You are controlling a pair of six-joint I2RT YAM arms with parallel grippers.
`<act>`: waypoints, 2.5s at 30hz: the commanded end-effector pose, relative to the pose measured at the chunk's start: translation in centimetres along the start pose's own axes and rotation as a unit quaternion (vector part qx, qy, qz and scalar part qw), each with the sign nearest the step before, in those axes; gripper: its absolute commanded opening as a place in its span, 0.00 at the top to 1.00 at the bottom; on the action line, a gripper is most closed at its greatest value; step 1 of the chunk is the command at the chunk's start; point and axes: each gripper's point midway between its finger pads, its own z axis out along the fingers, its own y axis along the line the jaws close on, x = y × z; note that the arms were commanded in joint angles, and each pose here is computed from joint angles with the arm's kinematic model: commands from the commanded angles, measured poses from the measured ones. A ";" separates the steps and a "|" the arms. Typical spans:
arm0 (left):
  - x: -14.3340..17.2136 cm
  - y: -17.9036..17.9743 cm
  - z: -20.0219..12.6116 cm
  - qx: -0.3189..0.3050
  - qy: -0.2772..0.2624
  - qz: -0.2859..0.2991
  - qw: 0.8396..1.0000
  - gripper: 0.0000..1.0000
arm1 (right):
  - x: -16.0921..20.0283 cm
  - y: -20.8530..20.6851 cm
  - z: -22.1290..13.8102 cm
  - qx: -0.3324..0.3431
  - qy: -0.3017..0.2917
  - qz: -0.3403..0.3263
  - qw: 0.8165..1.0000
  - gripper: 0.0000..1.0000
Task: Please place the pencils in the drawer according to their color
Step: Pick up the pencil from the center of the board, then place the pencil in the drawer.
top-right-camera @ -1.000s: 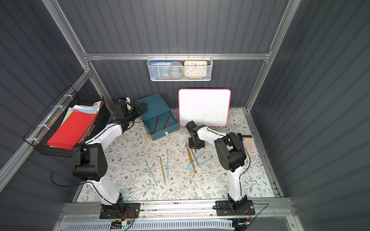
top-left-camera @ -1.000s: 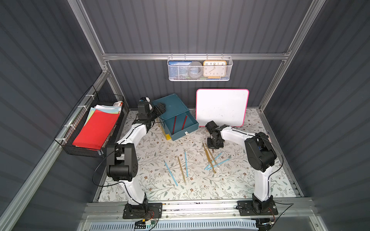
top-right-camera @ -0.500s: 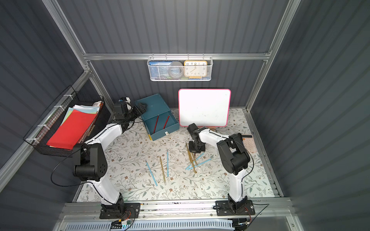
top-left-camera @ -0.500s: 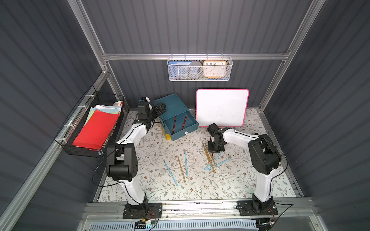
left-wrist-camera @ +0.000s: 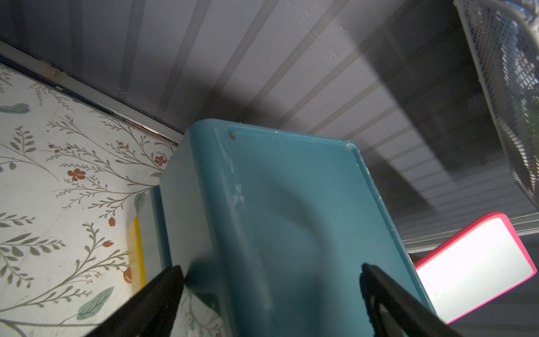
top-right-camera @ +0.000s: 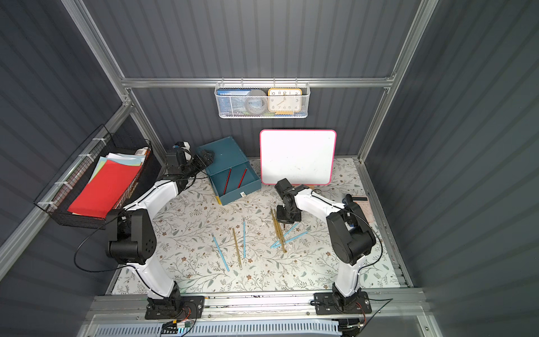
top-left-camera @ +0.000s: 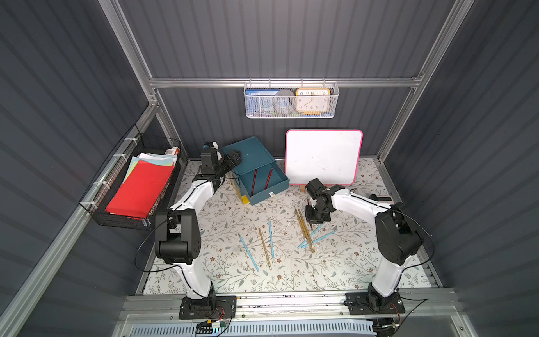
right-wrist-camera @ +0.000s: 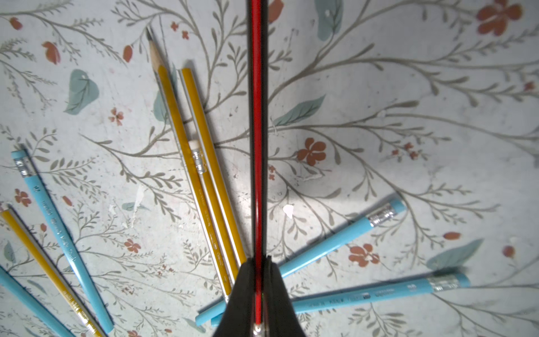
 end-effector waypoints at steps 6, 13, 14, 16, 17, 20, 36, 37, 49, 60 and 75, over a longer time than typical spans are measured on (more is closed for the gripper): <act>-0.1 -0.5 0.0 0.012 -0.002 0.002 1.000 0.00 | 1.7 0.5 -3.8 -0.043 -0.005 0.017 0.999 1.00; -0.2 -0.6 -0.1 0.013 -0.003 0.002 1.000 0.00 | 1.7 2.4 -9.6 -0.107 -0.050 0.023 0.993 1.00; -0.2 -0.6 -0.1 0.014 -0.003 0.002 1.000 0.00 | 1.5 2.8 -10.7 -0.116 -0.058 0.024 0.991 1.00; -0.1 -0.6 0.0 0.013 -0.003 0.001 1.000 0.00 | 0.8 3.8 -12.6 -0.136 -0.077 0.024 0.987 1.00; -0.1 -0.5 0.0 0.013 -0.002 0.001 1.000 0.00 | 0.4 4.5 -13.7 -0.150 -0.085 0.024 0.985 1.00; -0.2 -0.5 0.0 0.013 -0.004 0.002 1.000 0.00 | -0.7 7.4 -16.5 -0.198 -0.103 0.020 0.975 1.00; -0.3 -0.6 -0.1 0.014 -0.006 0.002 1.000 0.00 | -6.0 22.4 -19.7 -0.383 -0.091 0.060 0.917 1.00; -0.3 -0.6 -0.1 0.014 -0.006 0.001 1.000 0.00 | -6.1 22.9 -19.5 -0.388 -0.089 0.066 0.915 1.00; -0.2 -0.8 0.0 0.018 -0.006 -0.002 1.000 0.00 | -7.1 25.9 -17.3 -0.445 -0.047 0.145 0.883 1.00; -0.3 -0.8 0.0 0.019 -0.006 -0.002 1.000 0.00 | -7.7 26.7 -15.3 -0.449 -0.029 0.183 0.874 1.00; -0.4 -1.0 -0.1 0.022 -0.007 -0.001 1.000 0.00 | -10.6 25.2 -11.4 -0.389 -0.048 0.206 0.897 1.00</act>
